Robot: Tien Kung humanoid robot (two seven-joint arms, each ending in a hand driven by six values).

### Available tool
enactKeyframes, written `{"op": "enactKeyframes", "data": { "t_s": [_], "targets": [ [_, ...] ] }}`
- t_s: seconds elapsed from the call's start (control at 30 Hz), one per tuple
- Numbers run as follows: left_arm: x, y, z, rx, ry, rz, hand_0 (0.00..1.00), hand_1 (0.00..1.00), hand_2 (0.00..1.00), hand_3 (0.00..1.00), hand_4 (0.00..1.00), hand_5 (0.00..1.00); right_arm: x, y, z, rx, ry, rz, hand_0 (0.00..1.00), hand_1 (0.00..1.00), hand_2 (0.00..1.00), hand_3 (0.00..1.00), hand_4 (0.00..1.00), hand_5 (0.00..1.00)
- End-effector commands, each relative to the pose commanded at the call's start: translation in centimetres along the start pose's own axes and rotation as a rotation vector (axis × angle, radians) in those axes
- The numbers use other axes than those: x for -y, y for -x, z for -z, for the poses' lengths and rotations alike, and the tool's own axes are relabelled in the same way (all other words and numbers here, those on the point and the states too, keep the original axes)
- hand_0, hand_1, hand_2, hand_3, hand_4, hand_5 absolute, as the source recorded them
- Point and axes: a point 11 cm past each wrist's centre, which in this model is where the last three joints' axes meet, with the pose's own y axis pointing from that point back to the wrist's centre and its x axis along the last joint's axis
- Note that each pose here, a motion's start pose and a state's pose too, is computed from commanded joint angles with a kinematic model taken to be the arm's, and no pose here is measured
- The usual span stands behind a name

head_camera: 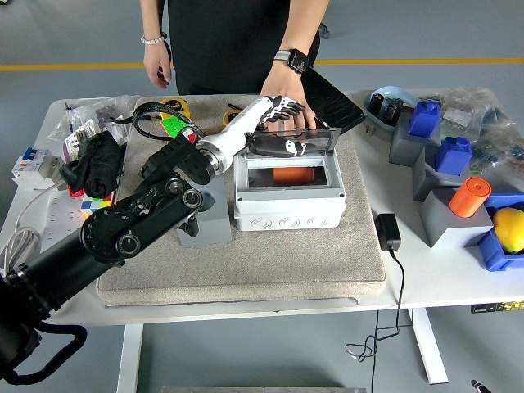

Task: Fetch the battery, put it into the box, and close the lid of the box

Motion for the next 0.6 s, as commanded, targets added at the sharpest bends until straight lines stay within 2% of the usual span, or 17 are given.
{"op": "enactKeyframes", "data": {
  "t_s": [0.03,0.33,0.6],
  "targets": [
    [-0.1,0.1,-0.1,-0.003,0.004,0.004,0.740,0.743,0.719,0.745,0.989,0.319,0.0,0.0,0.0,0.000,0.000,0.000,0.675,0.647,0.662,0.552,0.875,0.438],
    [-1.6,1.6,-0.9,-0.036,0.033,0.053,0.726,0.725,0.704,0.737,0.988,0.322,0.0,0.0,0.0,0.000,0.001,0.002,0.675,0.646,0.662,0.552,0.875,0.438],
    [-2.0,2.1,-0.8,-0.036,0.030,0.073,0.721,0.714,0.699,0.730,0.986,0.325,0.0,0.0,-0.1,-0.005,0.002,0.001,0.675,0.647,0.660,0.552,0.875,0.438]
  ]
}}
